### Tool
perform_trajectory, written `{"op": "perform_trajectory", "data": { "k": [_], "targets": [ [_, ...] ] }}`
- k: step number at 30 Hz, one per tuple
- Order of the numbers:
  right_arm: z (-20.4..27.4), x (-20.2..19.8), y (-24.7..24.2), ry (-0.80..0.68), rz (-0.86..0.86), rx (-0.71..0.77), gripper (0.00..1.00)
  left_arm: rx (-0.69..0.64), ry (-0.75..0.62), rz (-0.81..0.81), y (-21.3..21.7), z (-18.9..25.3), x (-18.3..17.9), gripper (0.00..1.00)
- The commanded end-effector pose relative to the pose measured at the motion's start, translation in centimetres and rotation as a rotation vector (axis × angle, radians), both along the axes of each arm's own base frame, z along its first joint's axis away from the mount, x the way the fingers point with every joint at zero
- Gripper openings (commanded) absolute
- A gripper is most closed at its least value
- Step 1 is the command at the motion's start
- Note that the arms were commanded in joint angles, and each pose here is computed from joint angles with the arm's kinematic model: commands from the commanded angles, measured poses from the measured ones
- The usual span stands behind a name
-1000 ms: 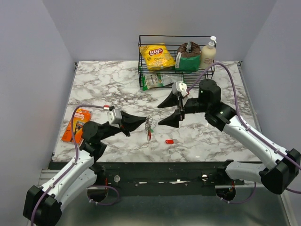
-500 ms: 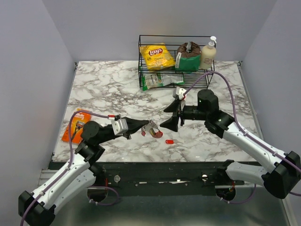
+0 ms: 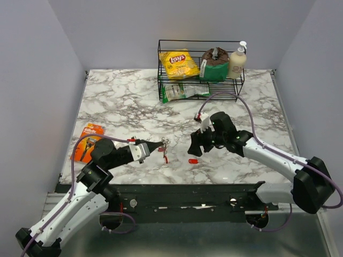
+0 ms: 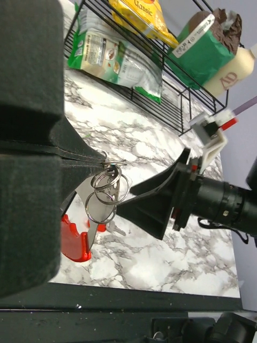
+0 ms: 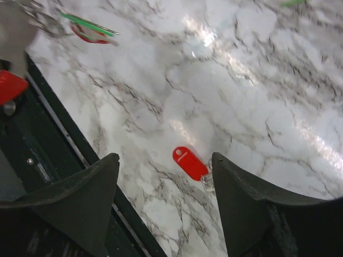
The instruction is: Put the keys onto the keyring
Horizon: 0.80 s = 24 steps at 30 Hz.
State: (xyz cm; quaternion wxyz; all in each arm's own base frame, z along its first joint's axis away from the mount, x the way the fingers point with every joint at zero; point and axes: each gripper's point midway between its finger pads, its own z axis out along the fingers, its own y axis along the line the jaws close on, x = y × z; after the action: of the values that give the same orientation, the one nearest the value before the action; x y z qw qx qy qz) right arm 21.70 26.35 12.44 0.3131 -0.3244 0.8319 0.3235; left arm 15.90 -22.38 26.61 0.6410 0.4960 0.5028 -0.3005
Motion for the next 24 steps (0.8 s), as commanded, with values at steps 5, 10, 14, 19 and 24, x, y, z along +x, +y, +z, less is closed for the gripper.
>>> {"op": "perform_trajectory", "data": {
  "k": [5, 10, 14, 19, 24],
  "targets": [
    [-6.4, -1.2, -1.8, 0.235, -0.117, -0.185, 0.66, 0.013, -0.015, 0.048, 0.8, -0.5, 0.3, 0.00],
    [-8.2, -1.1, -2.3, 0.251, -0.117, -0.247, 0.62, 0.003, -0.017, 0.047, 0.8, -0.5, 0.2, 0.00],
    [-9.2, -1.4, -2.3, 0.283, -0.109, -0.268, 0.52, 0.004, -0.010, 0.045, 0.7, -0.6, 0.2, 0.00],
    [-10.3, -1.4, -2.3, 0.324, -0.124, -0.298, 0.44, 0.004, -0.010, 0.047, 0.7, -0.6, 0.3, 0.00],
    [-10.8, -1.1, -2.7, 0.328, -0.158, -0.331, 0.43, 0.003, -0.011, 0.048, 0.8, -0.5, 0.2, 0.00]
  ]
}}
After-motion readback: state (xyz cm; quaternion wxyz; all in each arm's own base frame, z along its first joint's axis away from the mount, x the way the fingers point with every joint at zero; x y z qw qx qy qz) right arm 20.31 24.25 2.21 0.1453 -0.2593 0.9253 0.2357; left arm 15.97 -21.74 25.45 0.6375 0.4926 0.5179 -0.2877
